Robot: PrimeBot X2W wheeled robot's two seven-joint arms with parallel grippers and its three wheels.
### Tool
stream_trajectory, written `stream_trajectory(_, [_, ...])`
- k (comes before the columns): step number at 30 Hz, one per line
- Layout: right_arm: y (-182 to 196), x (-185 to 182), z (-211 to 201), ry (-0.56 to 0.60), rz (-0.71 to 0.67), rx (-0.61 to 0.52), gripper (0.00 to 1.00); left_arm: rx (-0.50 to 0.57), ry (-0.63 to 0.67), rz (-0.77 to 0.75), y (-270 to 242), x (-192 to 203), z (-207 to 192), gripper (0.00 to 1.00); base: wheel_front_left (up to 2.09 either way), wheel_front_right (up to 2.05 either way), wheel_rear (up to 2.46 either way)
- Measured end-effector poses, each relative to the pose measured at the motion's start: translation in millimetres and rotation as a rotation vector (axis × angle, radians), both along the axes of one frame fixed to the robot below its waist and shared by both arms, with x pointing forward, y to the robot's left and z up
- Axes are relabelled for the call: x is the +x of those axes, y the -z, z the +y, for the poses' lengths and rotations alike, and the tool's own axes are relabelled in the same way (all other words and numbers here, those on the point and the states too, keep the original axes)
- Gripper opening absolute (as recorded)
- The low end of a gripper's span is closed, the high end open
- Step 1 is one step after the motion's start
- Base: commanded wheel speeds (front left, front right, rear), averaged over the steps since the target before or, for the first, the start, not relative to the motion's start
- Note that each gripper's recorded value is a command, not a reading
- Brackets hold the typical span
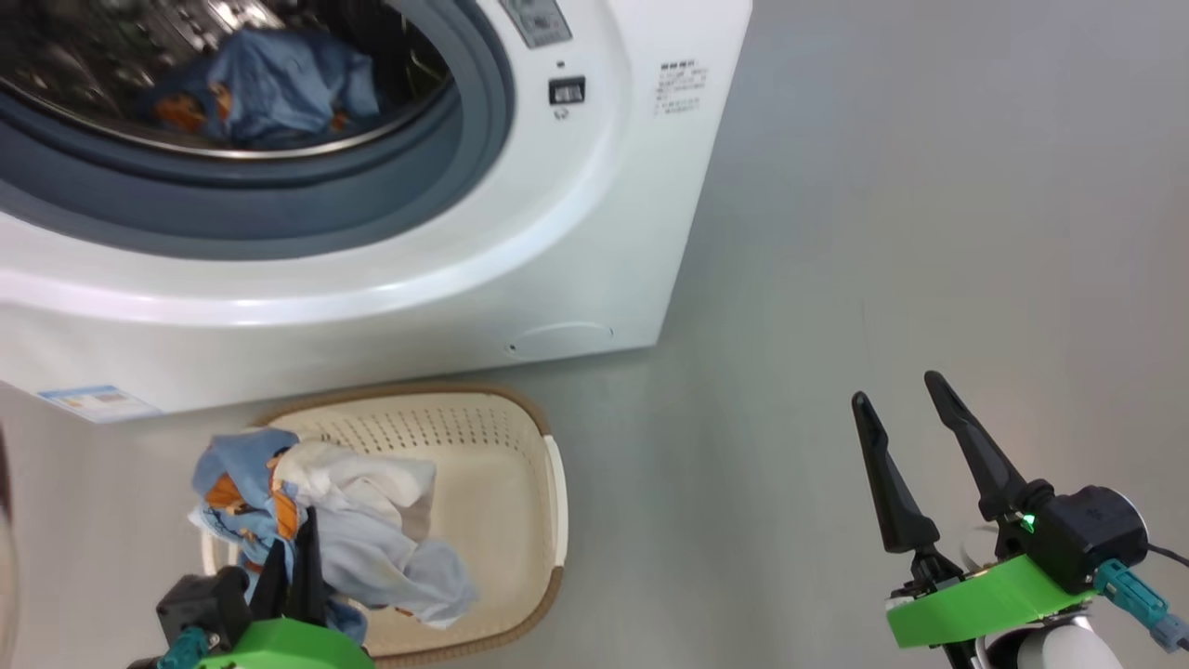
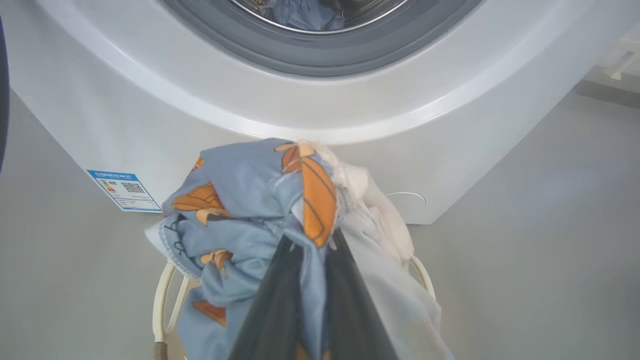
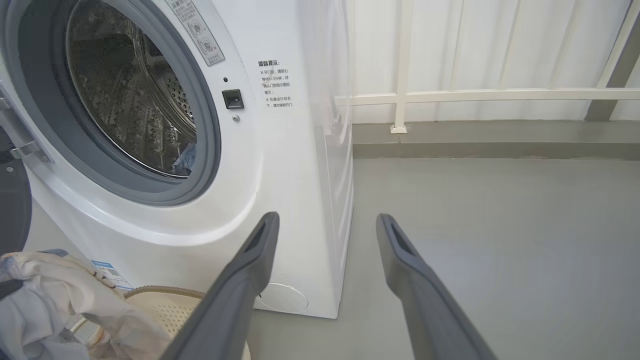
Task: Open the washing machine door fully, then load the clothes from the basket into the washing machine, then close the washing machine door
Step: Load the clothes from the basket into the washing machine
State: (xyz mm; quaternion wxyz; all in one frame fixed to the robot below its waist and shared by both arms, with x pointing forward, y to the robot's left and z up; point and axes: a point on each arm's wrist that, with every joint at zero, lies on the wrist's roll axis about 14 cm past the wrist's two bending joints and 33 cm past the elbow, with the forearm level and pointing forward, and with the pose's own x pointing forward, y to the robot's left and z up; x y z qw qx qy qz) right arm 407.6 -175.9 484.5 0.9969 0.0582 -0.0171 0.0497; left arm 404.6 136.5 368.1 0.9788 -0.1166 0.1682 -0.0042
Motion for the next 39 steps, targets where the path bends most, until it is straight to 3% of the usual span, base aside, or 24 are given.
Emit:
stream_trajectory(9, [-23.2,-10.5,9.4,-0.031,-0.061,0.005,1.00,0.012,-0.031,-0.111,-41.1,-13.9,11.5,0.00,0.00,0.00,0.00])
stream_trajectory(39, [-39.4,-49.5,6.2,-0.033,-0.098,-0.007,1.00,0.075,-0.053,-0.347,-120.8,-50.5,20.1,0.00,0.00,0.00,0.00])
